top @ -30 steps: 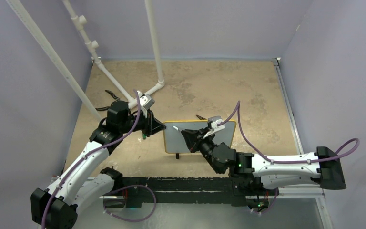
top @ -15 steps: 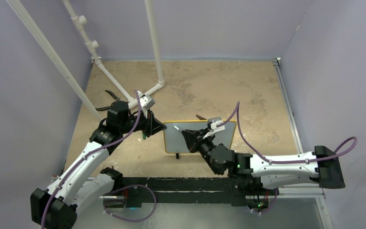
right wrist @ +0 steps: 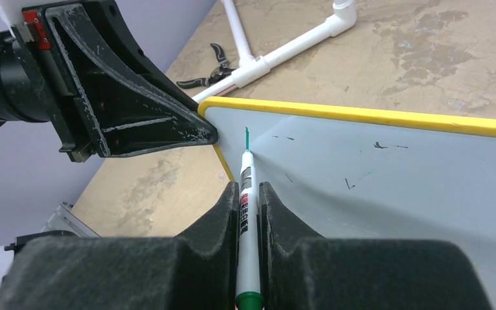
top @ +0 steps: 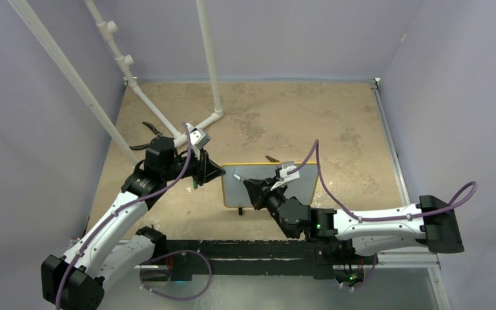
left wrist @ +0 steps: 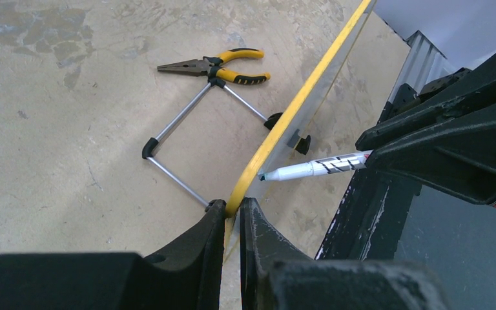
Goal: Write a sentence on the whiteboard
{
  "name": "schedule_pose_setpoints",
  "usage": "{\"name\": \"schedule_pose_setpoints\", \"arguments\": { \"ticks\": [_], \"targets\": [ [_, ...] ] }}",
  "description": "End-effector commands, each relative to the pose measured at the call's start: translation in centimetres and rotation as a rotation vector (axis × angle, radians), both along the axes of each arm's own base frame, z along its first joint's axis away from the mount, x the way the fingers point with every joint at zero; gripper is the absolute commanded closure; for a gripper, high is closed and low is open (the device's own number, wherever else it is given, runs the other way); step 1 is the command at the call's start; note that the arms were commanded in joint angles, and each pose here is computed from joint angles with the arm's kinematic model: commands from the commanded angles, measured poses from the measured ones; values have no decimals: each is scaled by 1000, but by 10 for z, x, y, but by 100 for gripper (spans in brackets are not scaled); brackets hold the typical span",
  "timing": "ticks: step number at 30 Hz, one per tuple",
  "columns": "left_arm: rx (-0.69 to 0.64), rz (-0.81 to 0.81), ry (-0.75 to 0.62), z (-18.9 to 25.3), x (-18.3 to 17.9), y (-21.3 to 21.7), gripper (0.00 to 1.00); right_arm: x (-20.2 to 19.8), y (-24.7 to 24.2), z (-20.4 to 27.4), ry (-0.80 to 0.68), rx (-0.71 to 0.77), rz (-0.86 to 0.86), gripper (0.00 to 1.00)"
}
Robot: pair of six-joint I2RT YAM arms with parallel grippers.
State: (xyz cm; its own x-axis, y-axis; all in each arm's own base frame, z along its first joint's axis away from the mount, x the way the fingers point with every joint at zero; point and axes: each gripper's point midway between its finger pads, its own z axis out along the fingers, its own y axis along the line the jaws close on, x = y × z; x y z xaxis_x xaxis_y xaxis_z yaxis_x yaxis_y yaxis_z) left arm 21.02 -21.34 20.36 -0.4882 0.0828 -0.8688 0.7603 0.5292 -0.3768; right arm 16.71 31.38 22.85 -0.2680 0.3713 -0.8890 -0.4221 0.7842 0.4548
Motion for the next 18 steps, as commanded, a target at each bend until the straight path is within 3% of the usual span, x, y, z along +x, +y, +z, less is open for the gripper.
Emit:
{"name": "schedule_pose_setpoints", "arguments": {
  "ticks": [1, 18],
  "targets": [
    [-21, -33, -40, 8, -5, -4, 100, 6, -4, 7, 8, 19, -54, 100],
    [-20, -27, -46, 9, -5, -3, 100, 2, -15, -15, 58, -42, -104, 100]
  ]
}}
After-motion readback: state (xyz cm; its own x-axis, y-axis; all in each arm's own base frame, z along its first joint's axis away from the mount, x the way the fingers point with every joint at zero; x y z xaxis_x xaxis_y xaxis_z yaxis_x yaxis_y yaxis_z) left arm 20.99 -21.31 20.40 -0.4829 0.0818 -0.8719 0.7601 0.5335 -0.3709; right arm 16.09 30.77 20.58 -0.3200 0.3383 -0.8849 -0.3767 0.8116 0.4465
